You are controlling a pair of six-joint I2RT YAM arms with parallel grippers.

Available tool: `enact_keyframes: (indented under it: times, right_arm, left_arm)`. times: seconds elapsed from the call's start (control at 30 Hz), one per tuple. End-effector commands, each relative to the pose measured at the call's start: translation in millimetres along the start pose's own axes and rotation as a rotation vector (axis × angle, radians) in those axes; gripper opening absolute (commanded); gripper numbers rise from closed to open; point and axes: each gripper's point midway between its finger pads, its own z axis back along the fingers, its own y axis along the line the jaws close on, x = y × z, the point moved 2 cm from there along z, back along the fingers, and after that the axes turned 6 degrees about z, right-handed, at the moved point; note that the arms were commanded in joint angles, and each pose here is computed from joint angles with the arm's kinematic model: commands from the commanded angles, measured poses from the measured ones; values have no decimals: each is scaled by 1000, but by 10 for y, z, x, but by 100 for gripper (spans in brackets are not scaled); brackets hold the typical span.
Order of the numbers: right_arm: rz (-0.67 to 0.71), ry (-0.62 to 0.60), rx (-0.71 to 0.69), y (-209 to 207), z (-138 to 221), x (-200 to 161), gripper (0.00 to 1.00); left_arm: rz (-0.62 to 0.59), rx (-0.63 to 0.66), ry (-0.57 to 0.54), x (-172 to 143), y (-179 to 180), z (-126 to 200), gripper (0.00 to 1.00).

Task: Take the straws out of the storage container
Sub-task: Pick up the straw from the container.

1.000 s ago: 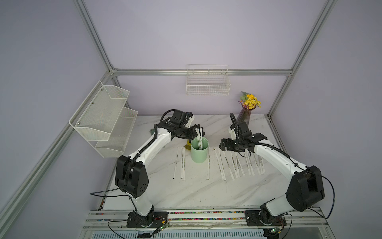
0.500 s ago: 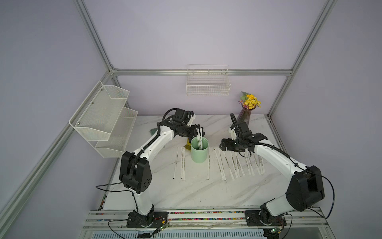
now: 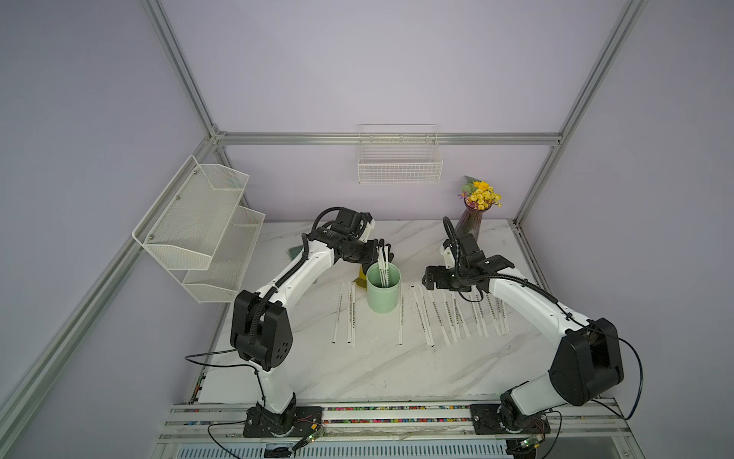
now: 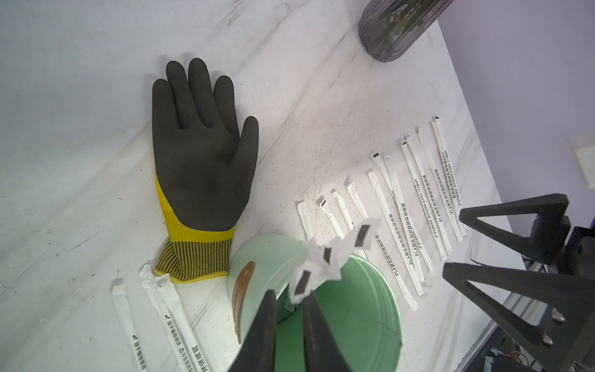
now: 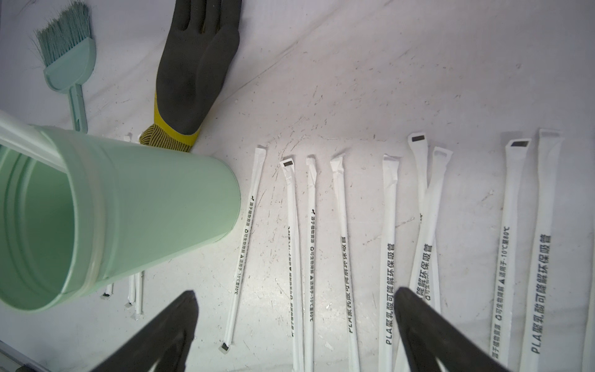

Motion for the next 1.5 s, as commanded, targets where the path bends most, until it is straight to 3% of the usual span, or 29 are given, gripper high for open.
enact_keyframes:
  times: [0.0,0.83,1.47]
  right_arm:
    - [7,-6,6,-4,-16,6,97]
    - [6,11,5,-20,-59,-39,97]
    - [6,13,17,-8,-73,-40,97]
  left_arm:
    - [-9,10,-26,91,-26,37,18]
    - [-15,-21,-2,95,-114,-90,18]
    - [-33,-38,-44,154,-218,129,8]
